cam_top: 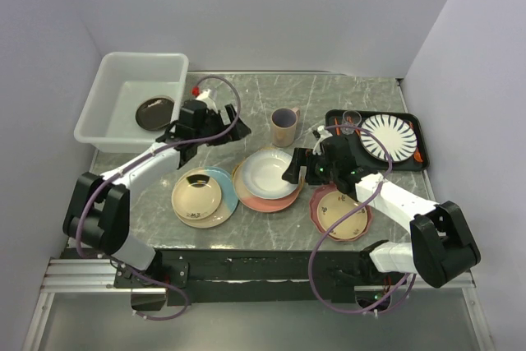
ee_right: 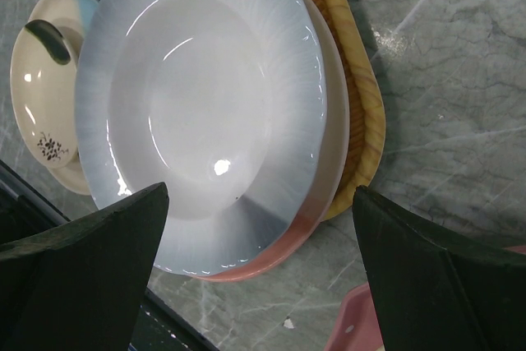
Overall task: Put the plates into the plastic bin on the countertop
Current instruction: Pick up the plate from the center of the board.
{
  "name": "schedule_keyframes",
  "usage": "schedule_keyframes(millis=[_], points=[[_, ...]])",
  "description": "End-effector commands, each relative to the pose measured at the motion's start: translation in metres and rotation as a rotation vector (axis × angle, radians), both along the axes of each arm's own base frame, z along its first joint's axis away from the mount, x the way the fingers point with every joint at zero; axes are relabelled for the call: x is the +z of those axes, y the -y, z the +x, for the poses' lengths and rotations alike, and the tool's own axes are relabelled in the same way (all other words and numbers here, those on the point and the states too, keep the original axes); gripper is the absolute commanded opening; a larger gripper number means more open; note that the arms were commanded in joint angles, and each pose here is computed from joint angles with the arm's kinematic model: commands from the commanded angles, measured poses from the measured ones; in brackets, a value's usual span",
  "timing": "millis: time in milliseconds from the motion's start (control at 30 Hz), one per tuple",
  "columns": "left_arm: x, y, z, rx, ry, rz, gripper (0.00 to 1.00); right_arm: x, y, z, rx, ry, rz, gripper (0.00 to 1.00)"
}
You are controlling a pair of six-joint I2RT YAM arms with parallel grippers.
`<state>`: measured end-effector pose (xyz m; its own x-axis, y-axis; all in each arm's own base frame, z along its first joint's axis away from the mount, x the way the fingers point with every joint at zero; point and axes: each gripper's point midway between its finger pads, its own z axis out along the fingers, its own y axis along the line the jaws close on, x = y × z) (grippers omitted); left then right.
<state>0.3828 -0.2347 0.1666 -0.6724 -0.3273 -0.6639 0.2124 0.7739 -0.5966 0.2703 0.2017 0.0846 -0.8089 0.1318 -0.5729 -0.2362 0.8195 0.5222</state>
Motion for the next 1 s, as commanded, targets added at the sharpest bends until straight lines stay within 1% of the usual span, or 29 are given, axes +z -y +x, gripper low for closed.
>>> schedule_keyframes(millis=[0, 233, 400, 667, 833, 967], points=[[-0.014, 0.016, -0.009, -0.048, -0.015, 0.012, 0.99, 0.024, -0.008, 0.01, 0.014, 0.071, 0.033, 1.0], [-0.04, 0.038, -0.031, -0.082, -0.072, 0.05, 0.97, 0.025, -0.007, 0.01, 0.013, 0.079, 0.036, 1.0], [-0.06, 0.035, -0.038, -0.041, -0.106, 0.117, 0.95, 0.026, -0.008, 0.009, 0.015, 0.079, 0.04, 1.0], [-0.071, 0.032, -0.043, -0.02, -0.121, 0.157, 0.92, 0.025, -0.008, 0.01, 0.014, 0.075, 0.04, 1.0], [-0.073, 0.039, -0.048, -0.056, -0.128, 0.137, 0.88, 0.024, -0.007, 0.01, 0.01, 0.073, 0.037, 1.0], [-0.072, 0.044, -0.054, -0.085, -0.136, 0.102, 0.87, 0.025, -0.008, 0.01, 0.012, 0.077, 0.041, 1.0]])
